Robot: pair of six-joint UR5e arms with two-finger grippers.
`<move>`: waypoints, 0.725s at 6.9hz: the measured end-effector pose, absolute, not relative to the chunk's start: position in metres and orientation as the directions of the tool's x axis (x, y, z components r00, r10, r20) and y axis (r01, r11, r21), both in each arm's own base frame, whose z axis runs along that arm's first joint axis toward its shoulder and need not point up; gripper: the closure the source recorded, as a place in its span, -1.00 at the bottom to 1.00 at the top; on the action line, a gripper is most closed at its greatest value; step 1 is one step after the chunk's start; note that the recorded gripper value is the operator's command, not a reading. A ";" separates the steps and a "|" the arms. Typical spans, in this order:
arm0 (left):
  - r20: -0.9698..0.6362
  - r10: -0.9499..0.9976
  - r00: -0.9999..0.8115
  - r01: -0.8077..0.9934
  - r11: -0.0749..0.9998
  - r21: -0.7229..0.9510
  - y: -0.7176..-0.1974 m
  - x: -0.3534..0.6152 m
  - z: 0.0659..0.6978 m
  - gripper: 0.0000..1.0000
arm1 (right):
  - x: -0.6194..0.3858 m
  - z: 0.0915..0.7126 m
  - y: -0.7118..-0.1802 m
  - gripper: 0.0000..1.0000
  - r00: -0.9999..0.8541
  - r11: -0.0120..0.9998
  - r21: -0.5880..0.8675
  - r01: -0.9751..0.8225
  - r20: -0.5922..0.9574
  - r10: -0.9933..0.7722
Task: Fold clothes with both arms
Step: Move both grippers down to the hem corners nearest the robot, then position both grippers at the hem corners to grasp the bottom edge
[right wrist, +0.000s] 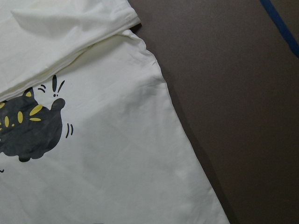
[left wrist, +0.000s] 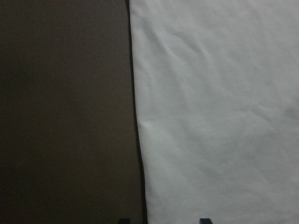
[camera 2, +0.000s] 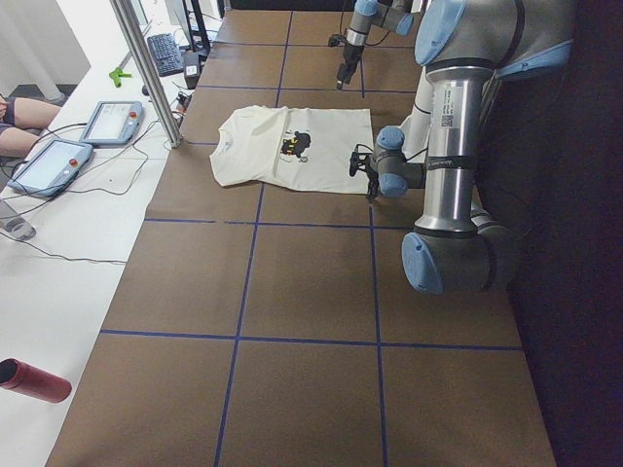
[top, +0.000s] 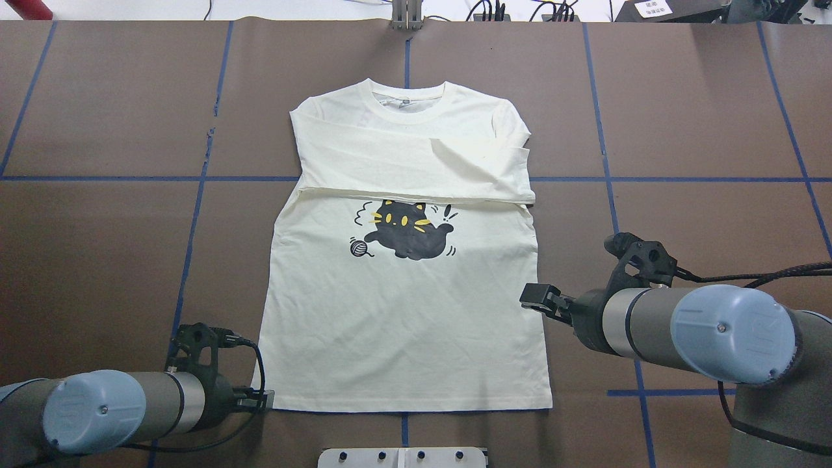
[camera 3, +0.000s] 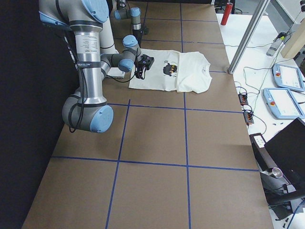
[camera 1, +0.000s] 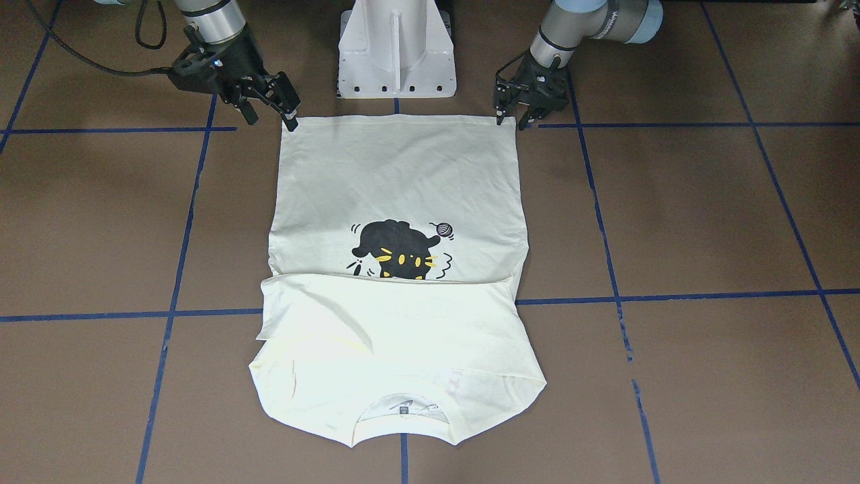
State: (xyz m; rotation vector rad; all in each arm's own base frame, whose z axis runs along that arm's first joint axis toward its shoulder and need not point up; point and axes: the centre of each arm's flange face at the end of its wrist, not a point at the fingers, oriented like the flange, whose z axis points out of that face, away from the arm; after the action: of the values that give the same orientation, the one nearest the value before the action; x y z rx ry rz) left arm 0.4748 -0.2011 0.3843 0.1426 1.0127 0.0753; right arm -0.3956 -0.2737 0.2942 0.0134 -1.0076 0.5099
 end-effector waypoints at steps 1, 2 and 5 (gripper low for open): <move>-0.840 0.129 0.528 0.000 0.988 0.152 -0.198 0.476 0.384 0.56 | -0.396 0.294 -0.274 -0.91 0.427 0.883 -0.220 -0.414 0.810 0.402; -0.842 0.116 0.527 0.007 0.990 0.140 -0.198 0.476 0.384 1.00 | -0.396 0.294 -0.274 -0.91 0.427 0.883 -0.220 -0.414 0.810 0.402; -0.851 0.086 0.519 0.023 0.993 0.114 -0.194 0.477 0.380 1.00 | -0.396 0.295 -0.273 -0.92 0.429 0.884 -0.220 -0.413 0.809 0.402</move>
State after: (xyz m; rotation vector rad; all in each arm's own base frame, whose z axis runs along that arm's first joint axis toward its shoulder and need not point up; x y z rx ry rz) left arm 0.4770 -0.1942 0.3800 0.1157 1.0254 0.0377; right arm -0.3964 -0.2731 0.2947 0.0125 -1.0064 0.5084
